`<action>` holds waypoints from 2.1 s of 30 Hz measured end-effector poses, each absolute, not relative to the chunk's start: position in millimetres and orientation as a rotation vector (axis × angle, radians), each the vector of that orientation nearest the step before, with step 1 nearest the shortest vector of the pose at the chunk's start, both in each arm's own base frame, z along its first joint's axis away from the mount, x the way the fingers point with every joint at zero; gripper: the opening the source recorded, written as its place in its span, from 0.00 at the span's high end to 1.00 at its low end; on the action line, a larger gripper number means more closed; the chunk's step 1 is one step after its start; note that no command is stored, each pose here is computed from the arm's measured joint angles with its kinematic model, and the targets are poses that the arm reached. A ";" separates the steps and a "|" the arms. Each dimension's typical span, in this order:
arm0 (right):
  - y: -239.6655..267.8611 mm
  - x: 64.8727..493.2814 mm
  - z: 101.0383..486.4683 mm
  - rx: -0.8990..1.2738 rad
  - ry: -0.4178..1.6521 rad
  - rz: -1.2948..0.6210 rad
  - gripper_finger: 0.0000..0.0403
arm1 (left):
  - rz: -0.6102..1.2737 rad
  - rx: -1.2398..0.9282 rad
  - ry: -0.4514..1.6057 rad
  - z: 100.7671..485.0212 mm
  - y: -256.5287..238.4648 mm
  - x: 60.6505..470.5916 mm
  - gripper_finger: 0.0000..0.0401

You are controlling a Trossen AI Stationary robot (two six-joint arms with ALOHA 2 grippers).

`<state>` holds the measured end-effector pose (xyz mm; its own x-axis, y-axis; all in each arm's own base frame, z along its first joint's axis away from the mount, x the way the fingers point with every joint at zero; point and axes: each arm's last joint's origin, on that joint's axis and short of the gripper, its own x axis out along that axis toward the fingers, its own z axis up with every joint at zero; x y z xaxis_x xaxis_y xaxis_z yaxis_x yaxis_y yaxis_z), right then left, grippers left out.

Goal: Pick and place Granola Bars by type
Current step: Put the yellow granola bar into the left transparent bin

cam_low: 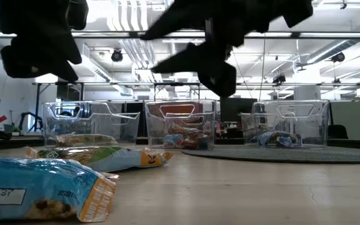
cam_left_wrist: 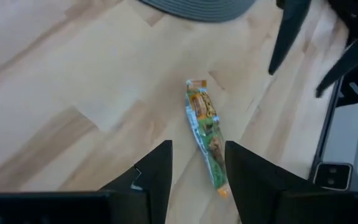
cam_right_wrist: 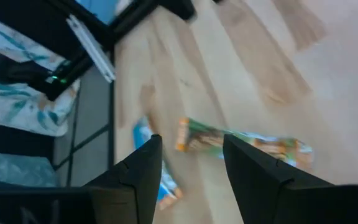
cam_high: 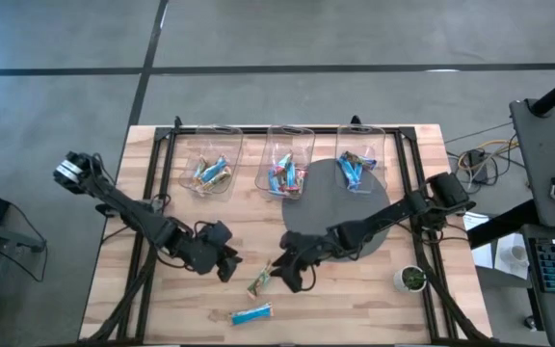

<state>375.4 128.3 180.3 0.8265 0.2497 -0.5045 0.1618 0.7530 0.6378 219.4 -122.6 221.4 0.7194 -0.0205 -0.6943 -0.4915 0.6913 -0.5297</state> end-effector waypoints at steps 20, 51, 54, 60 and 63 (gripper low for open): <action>138.1 388.7 211.3 0.996 0.607 0.132 0.63 | 0.275 -0.861 0.757 188.1 -157.1 233.7 0.68; 137.4 366.5 352.7 0.393 0.424 0.120 0.76 | 0.370 -0.790 0.666 195.1 -210.5 286.2 0.68; 133.9 353.6 359.5 0.351 0.436 0.040 0.76 | 0.377 -0.783 0.667 190.6 -214.7 291.5 0.68; 127.8 326.7 374.5 0.335 0.478 -0.013 0.76 | 0.426 -0.746 0.704 170.7 -217.0 294.6 0.68; 128.1 318.9 377.7 0.329 0.486 -0.032 0.76 | 0.491 -0.754 0.716 165.3 -214.2 291.7 0.68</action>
<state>318.9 128.1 377.7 0.8847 0.0473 -0.4638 0.1082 0.9468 0.3030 291.7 -214.2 165.3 0.6624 0.1483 -0.7343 -0.6317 0.6375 -0.4411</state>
